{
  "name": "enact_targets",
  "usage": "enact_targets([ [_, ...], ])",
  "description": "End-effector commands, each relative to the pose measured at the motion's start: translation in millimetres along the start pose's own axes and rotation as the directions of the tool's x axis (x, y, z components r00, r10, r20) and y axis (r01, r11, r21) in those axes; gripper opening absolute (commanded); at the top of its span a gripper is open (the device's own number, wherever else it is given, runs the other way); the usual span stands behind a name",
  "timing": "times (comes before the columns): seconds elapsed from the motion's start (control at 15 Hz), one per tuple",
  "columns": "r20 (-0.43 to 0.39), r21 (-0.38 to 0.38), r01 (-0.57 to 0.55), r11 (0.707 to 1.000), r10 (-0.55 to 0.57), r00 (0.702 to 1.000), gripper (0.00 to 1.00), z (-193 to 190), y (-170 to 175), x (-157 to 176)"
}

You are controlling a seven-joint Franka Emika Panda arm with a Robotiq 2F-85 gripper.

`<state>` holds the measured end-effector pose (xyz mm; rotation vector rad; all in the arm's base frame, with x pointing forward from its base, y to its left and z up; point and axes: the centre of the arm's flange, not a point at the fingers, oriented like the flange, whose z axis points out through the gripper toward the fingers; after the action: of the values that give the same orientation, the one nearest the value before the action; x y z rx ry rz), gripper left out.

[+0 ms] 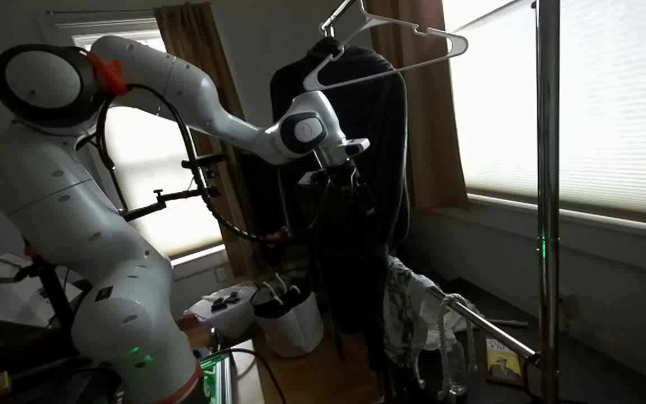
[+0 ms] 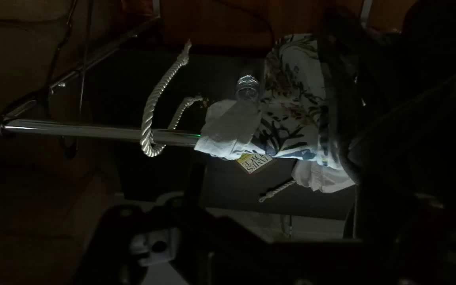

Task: Put the black hanger on the top rail

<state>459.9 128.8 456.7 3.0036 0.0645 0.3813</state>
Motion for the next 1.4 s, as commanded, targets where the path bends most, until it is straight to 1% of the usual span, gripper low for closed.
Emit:
enact_targets([
  [0.0,0.000,0.000,0.000,1.000,0.000,1.000,1.00,0,0,0],
  [0.8,0.001,0.000,0.000,1.000,0.000,1.000,1.00,0,0,0],
  [0.87,-0.027,0.016,-0.002,1.000,0.002,1.000,1.00,-2,2,3],
  [0.93,-0.096,0.010,-0.045,0.999,0.045,0.994,1.00,-2,5,8],
  [1.0,-0.138,0.028,-0.113,0.993,0.116,0.984,1.00,-3,8,14],
  [1.07,-0.152,0.054,-0.171,0.984,0.177,0.972,1.00,-1,11,20],
  [1.2,-0.138,0.045,-0.293,0.955,0.296,0.945,1.00,1,11,14],
  [1.27,-0.051,0.126,-0.310,0.942,0.318,0.947,1.00,-6,1,6],
  [1.33,-0.025,0.187,-0.293,0.938,0.303,0.953,1.00,-5,-3,3],
])
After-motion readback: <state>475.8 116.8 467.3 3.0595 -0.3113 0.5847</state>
